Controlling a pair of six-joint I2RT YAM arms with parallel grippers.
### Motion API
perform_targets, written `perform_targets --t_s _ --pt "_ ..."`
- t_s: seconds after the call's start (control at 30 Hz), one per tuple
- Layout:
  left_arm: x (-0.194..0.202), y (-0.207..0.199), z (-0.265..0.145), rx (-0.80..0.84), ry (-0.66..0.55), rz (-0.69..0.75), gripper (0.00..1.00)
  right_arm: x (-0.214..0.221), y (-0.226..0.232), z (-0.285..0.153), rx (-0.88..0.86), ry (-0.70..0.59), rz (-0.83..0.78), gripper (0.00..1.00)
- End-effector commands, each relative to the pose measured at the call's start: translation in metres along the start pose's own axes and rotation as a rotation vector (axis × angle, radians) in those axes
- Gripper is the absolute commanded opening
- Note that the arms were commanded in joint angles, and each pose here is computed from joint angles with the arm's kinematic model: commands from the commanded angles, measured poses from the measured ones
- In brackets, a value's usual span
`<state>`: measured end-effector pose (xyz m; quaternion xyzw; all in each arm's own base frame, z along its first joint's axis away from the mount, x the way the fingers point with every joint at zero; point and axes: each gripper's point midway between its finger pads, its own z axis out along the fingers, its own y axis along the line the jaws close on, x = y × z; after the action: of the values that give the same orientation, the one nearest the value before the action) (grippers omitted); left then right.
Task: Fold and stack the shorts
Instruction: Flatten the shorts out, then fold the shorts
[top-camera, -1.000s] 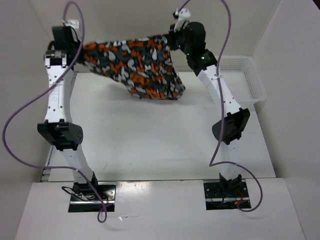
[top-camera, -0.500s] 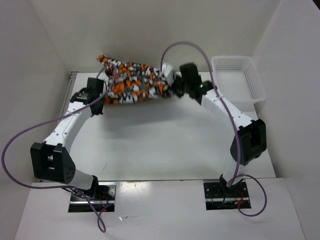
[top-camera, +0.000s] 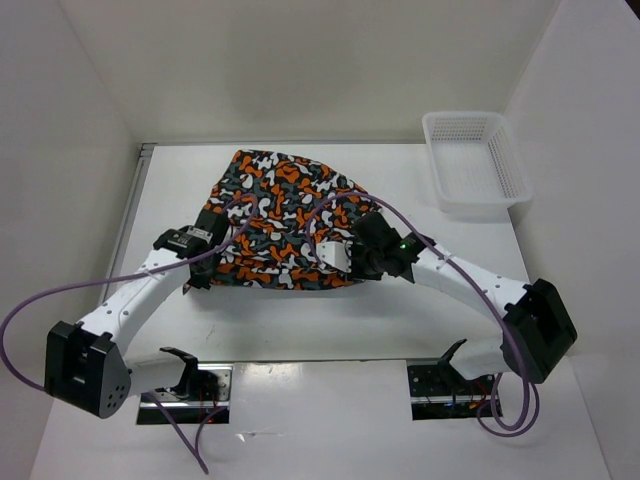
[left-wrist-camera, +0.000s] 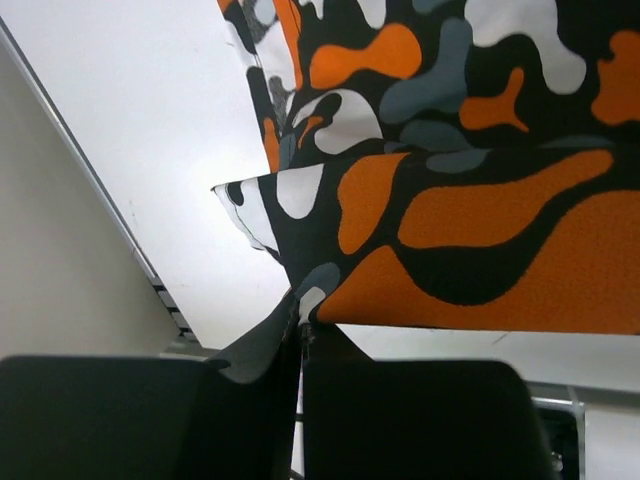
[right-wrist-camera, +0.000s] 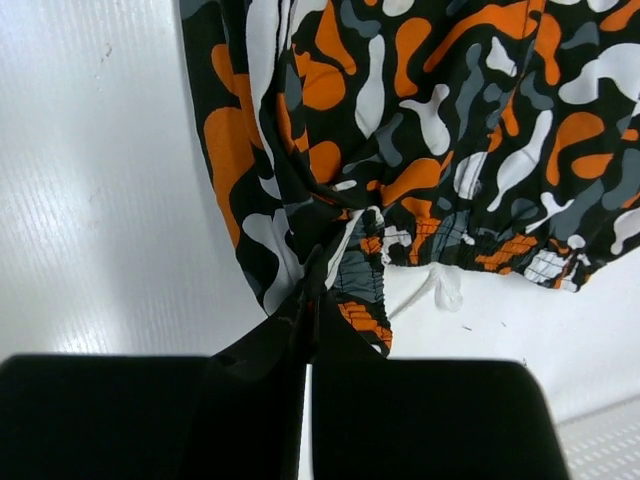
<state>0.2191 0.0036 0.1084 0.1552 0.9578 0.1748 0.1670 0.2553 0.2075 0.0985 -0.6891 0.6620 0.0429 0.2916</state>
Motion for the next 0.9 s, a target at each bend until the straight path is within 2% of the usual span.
perform_targets --t_s 0.0,0.1,0.17,0.23,0.27,0.3,0.37,0.4,0.43,0.47,0.53,0.63,0.87 --pt "0.003 0.002 -0.011 -0.005 0.011 0.026 0.02 0.005 0.011 -0.006 -0.033 0.005 0.002 0.0" --pt "-0.019 0.01 -0.021 -0.019 -0.051 -0.001 0.02 -0.005 0.014 -0.013 -0.046 -0.026 0.078 0.0" --pt "-0.07 0.025 -0.037 -0.059 -0.188 -0.065 0.02 -0.02 -0.005 -0.028 -0.014 -0.086 0.133 0.0" --pt "-0.113 0.048 -0.046 -0.15 -0.285 -0.136 0.02 -0.036 -0.037 -0.047 0.033 -0.171 0.262 0.0" --pt "-0.161 0.065 -0.073 -0.177 -0.442 -0.221 0.02 -0.044 -0.057 -0.053 0.073 -0.218 0.303 0.0" --pt "-0.181 0.079 -0.083 -0.212 -0.497 -0.27 0.02 -0.044 -0.086 -0.066 0.137 -0.258 0.368 0.0" --pt "-0.225 0.09 -0.083 -0.236 -0.563 -0.32 0.02 -0.047 -0.116 -0.065 0.175 -0.333 0.498 0.0" --pt "-0.248 0.099 -0.099 -0.239 -0.624 -0.353 0.02 -0.044 -0.128 -0.066 0.19 -0.354 0.539 0.0" --pt "-0.262 0.095 -0.083 -0.25 -0.602 -0.346 0.02 -0.036 -0.143 -0.068 0.22 -0.37 0.587 0.0" --pt "-0.275 0.096 -0.082 -0.251 -0.63 -0.361 0.02 -0.031 -0.149 -0.058 0.219 -0.371 0.653 0.0" --pt "-0.294 0.091 -0.067 -0.251 -0.625 -0.358 0.02 -0.023 -0.162 -0.05 0.248 -0.386 0.682 0.0" --pt "-0.319 0.086 -0.049 -0.252 -0.633 -0.363 0.04 0.001 -0.175 -0.03 0.291 -0.34 0.729 0.0" --pt "-0.358 0.096 -0.013 -0.295 -0.609 -0.39 0.05 0.049 -0.221 -0.02 0.395 -0.33 0.897 0.0"
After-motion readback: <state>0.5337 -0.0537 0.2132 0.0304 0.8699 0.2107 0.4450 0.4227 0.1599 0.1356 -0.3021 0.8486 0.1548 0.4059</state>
